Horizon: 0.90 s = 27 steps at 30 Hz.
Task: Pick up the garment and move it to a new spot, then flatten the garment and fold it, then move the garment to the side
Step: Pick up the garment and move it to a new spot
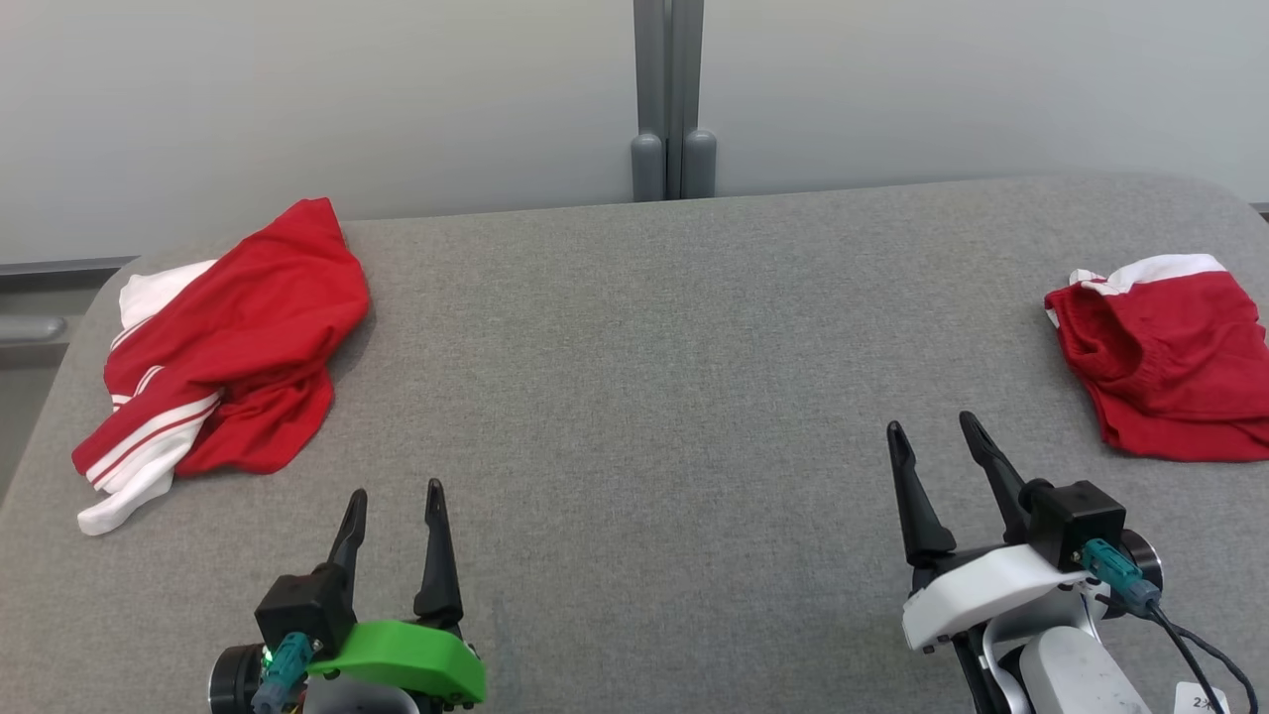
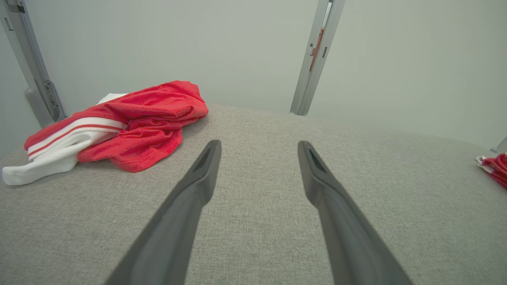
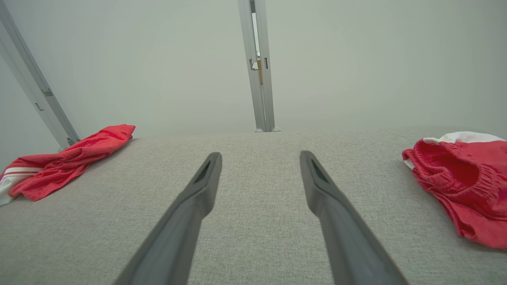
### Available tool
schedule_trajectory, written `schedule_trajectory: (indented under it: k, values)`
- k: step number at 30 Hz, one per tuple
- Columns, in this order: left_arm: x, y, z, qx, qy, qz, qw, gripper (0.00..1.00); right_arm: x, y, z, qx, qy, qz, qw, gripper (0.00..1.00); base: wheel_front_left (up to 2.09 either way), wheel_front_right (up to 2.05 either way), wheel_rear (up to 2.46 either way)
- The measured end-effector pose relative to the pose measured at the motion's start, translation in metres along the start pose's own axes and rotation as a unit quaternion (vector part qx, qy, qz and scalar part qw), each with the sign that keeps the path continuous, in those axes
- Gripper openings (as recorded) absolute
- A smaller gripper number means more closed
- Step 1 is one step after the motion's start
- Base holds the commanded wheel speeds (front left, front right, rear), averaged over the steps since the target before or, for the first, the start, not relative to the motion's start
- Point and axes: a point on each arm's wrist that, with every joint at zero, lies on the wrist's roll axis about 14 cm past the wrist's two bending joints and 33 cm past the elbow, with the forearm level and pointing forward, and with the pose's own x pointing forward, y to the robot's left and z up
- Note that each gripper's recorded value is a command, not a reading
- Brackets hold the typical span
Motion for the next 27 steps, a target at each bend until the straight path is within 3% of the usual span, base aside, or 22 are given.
schedule_trajectory:
  k: [14, 27]
  values:
    - [-0.008, 0.018, 0.008, -0.003, -0.012, 0.03, 0.999, 1.0, 0.01, 0.021, -0.008, 0.002, 0.01, 0.032, 0.999, 1.0, 0.0, 0.0, 0.0]
    - [-0.062, 0.098, 0.034, 0.006, -0.056, 0.163, 0.985, 1.0, 0.041, 0.114, -0.017, 0.024, 0.02, 0.166, 0.986, 1.0, 0.0, 0.0, 0.0]
